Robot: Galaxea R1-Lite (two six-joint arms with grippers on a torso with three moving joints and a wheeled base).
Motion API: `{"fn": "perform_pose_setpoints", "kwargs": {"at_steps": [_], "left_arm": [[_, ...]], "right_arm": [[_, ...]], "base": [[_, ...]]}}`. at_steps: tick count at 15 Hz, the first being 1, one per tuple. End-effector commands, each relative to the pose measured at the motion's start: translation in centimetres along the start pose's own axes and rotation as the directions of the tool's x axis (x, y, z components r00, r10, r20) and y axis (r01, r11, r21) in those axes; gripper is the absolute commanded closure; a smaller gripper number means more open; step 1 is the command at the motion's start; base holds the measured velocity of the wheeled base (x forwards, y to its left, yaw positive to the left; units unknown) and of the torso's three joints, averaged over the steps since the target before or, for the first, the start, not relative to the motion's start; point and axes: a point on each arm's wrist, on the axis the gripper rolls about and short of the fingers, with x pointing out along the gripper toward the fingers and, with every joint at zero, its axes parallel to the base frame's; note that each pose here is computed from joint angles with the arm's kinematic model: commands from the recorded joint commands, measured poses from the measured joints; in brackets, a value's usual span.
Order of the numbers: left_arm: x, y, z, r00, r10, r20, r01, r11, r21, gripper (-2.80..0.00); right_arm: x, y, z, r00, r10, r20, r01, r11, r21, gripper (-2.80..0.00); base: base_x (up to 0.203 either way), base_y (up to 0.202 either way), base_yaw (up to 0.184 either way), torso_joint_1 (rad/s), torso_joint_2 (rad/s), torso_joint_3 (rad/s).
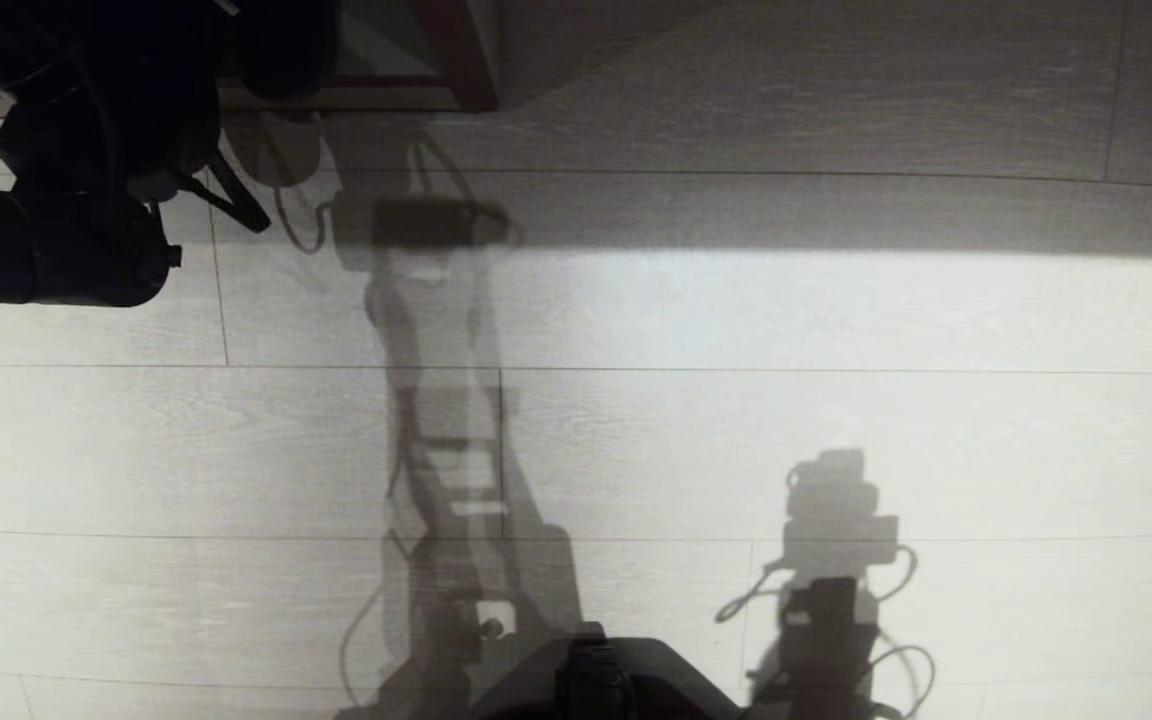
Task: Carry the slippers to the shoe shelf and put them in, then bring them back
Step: Pick up the slippers in the shoe cabinet
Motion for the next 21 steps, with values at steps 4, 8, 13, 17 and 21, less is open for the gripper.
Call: {"fn": "perform_pose_setpoints", "kwargs": {"at_steps": [4,8,13,17,21], "left_arm": [[1.1,0.7,-2.1,1.000,-0.006,0.020,0.006,1.000,0.000,-2.80],[2.0,0.9,-3.0,0.999,-0.023,0.049,0.023,1.000,0.001,-2.80],[2.3,1.6,-4.6,0.998,-0.065,0.022,0.065,0.997,0.037,-2.80],[2.3,2.3,-5.4,0.998,-0.066,-0.002,0.066,0.996,0.060,-2.80],[2.3,2.6,-5.3,0.993,-0.118,-0.024,0.119,0.991,0.067,-2.80]], "right_arm": [[0.0,0.0,0.0,1.000,0.000,0.002,0.000,1.000,0.000,0.00],[0.0,0.0,0.0,1.000,0.001,0.002,-0.001,1.000,0.000,0.00],[0.0,0.0,0.0,1.000,0.000,0.002,0.000,1.000,0.000,0.00],[0.0,0.0,0.0,1.000,0.000,0.002,0.000,1.000,0.000,0.00],[0.0,0.0,0.0,1.000,0.000,0.002,0.000,1.000,0.000,0.00]], "base": [[0.000,0.000,0.000,0.000,0.00,0.000],[0.000,0.000,0.000,0.000,0.00,0.000],[0.000,0.000,0.000,0.000,0.00,0.000],[0.000,0.000,0.000,0.000,0.00,0.000],[0.000,0.000,0.000,0.000,0.00,0.000]]}}
